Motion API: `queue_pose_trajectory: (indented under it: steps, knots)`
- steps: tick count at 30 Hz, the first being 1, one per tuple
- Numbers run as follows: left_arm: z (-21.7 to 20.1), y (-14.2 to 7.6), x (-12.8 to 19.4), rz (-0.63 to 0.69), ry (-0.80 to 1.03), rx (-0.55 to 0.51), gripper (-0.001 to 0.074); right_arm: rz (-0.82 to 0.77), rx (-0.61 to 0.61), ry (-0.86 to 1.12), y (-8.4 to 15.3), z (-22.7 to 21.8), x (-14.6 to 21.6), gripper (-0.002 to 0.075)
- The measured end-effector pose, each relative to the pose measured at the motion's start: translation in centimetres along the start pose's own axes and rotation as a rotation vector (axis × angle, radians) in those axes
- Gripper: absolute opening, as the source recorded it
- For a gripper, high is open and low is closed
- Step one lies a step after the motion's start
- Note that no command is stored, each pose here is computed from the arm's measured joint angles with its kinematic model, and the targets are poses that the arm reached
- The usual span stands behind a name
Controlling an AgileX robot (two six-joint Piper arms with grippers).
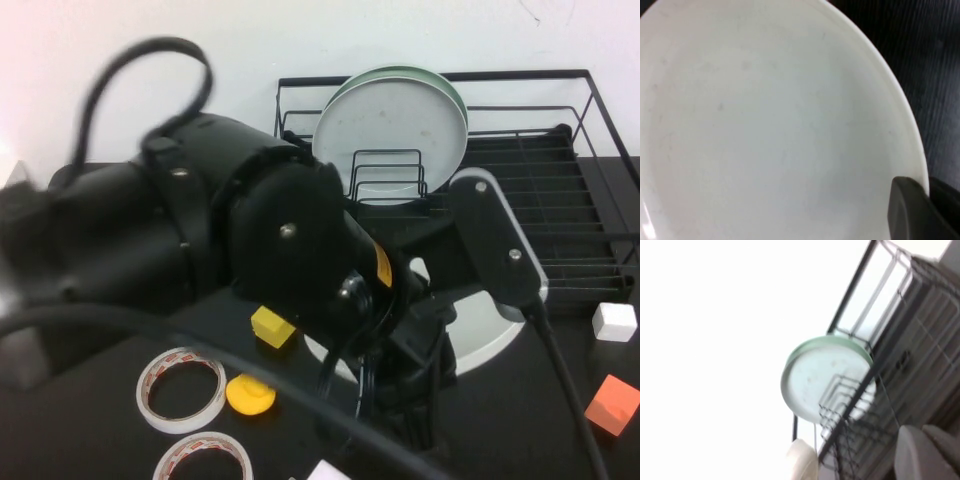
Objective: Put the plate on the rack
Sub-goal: Pick up the plate from the table, then hand over the plate
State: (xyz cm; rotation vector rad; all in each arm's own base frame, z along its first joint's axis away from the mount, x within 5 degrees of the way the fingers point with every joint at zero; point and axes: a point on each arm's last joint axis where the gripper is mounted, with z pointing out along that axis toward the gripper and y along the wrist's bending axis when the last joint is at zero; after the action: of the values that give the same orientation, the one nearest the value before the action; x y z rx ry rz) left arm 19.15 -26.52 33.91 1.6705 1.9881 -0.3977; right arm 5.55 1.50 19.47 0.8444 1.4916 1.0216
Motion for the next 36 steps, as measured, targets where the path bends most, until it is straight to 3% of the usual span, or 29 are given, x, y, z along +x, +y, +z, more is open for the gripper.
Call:
queue_pose_trajectory:
  steps: [6, 12, 17, 24, 27, 33, 36]
  knots:
    - [-1.1, -1.5, -0.9, 0.165, -0.025, -0.098, 0.0004, -0.004, -0.015, -0.061, 0.1, 0.0, -0.6, -0.0002]
    - [-0.3, -2.4, -2.0, 0.291, -0.037, -0.225, 0.0004, -0.2, -0.016, -0.019, 0.4, -0.1, -0.3, -0.0002]
    - [0.8, -2.4, -2.1, 0.309, -0.054, -0.305, 0.0004, -0.407, -0.072, 0.098, 3.7, -0.3, -0.3, -0.0002]
    - [1.2, -2.2, -1.8, 0.283, -0.048, -0.347, 0.0004, -0.527, 0.012, 0.275, 8.5, 3.0, -2.2, 0.0016]
    - [1.2, -2.2, -1.8, 0.276, -0.054, -0.349, 0.0004, -0.585, 0.038, 0.353, 10.4, 5.5, -3.1, 0.0124]
    - [1.2, -2.2, -1.9, 0.272, -0.058, -0.35, 0.0004, -0.578, 0.081, 0.524, 12.7, 10.8, -4.3, 0.0508]
    - [1.2, -2.2, -1.9, 0.268, -0.061, -0.351, 0.0004, -0.543, 0.09, 0.603, 13.1, 13.2, -4.5, 0.0584]
